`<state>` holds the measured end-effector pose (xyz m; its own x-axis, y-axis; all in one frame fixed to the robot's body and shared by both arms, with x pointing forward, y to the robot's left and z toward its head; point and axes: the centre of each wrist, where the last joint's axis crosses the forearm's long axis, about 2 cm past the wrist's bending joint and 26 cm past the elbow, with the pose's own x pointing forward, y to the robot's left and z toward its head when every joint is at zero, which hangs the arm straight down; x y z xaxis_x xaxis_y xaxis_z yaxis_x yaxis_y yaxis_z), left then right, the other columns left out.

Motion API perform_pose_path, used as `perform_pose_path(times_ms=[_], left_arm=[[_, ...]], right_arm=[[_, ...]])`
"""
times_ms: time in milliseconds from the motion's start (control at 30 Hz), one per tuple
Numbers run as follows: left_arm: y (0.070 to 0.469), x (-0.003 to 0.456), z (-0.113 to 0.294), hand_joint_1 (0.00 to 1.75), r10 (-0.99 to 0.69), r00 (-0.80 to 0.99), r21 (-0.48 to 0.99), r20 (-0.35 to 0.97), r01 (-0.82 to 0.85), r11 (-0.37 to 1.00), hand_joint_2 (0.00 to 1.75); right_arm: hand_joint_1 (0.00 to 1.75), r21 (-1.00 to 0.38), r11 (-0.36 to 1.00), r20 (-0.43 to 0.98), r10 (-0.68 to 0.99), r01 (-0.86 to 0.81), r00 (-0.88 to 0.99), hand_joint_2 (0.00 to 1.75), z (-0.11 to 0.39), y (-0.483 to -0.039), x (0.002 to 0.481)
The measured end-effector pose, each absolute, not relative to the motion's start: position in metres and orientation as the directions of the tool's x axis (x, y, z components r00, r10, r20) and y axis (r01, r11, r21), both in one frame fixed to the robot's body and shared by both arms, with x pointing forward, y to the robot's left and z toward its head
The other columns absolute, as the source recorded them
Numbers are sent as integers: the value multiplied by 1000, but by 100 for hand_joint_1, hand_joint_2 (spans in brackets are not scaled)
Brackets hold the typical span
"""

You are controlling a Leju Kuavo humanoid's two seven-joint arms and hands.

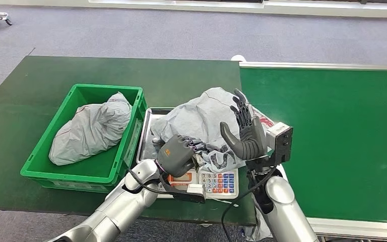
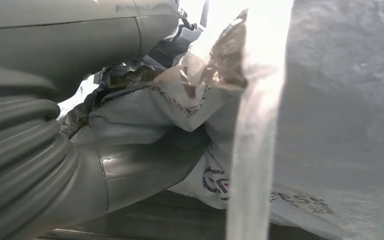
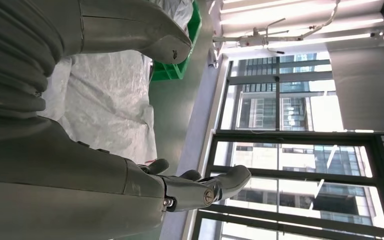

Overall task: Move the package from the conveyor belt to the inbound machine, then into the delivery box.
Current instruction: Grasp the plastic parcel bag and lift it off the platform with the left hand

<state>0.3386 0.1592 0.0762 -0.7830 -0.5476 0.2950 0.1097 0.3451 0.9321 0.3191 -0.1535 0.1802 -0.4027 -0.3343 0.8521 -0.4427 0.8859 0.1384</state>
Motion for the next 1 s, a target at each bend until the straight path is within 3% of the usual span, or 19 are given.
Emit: perform_pose_path(times_ms=[733, 1000], left_arm=[[195, 390, 152, 175, -663, -722, 906, 201, -121, 407, 175], [249, 402, 187, 175, -770, -629, 872, 103, -316, 374, 175]], right_arm=[[0, 190, 953, 911, -260, -235, -321, 175, 124, -195, 286], [0, 207, 969, 927, -239, -137, -287, 175, 108, -208, 274]])
